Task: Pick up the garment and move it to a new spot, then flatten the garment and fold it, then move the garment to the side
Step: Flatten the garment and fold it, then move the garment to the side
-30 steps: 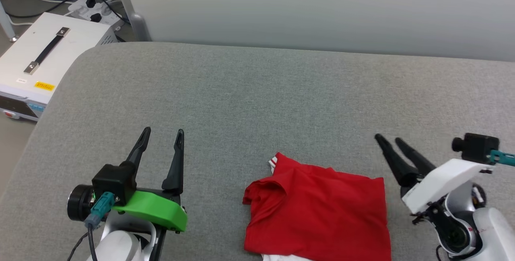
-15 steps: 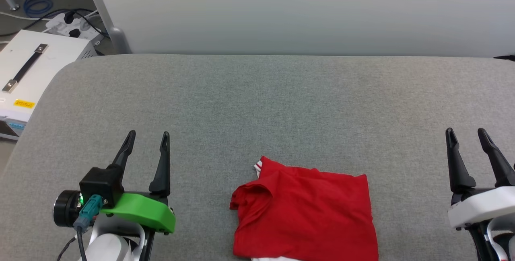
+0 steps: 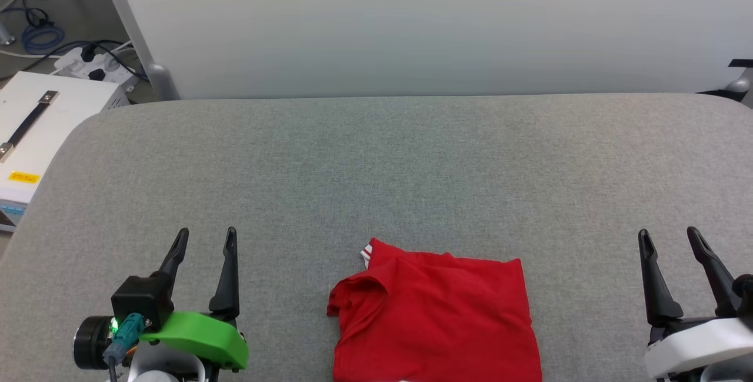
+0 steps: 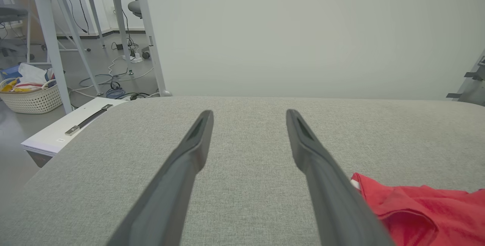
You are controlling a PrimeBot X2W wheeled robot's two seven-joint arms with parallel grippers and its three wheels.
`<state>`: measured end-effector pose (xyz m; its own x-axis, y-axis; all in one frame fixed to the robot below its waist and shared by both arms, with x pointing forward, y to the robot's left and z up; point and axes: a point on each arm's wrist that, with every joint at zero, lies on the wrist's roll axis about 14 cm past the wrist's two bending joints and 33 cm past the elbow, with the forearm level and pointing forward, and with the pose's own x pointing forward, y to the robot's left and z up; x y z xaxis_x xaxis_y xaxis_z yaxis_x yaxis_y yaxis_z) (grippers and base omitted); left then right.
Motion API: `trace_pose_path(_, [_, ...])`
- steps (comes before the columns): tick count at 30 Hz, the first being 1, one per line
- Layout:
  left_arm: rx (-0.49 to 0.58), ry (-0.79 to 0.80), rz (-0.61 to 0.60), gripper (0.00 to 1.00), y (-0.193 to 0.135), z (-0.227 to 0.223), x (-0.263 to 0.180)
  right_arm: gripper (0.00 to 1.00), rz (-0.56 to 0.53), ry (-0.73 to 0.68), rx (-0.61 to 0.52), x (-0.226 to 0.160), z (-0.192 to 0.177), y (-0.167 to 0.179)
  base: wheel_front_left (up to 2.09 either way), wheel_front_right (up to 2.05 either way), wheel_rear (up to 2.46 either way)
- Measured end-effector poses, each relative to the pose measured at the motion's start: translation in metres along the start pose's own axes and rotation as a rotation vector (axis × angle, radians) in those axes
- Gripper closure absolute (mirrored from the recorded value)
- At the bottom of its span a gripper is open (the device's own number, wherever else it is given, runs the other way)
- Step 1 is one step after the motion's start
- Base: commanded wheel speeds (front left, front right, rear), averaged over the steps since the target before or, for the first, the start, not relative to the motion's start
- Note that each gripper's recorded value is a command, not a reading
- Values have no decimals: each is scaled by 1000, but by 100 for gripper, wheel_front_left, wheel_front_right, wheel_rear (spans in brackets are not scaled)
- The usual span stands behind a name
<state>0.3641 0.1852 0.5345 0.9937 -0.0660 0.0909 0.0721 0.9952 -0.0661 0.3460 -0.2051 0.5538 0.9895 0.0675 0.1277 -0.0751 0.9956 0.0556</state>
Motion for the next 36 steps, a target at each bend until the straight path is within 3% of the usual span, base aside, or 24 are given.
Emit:
trace_pose_path(23, [-6,22,12,0,4,-8,-2,0,-8,38,33,0,-3,-1,0,0,0])
trace_pose_path(30, [-14,18,15,0,5,-8,1,0,-94,267,173,-8,-48,-33,0,0,0])
trace_pose_path(36, [-21,-8,9,0,2,-2,12,0,-48,521,266,-13,-93,-29,0,0,0])
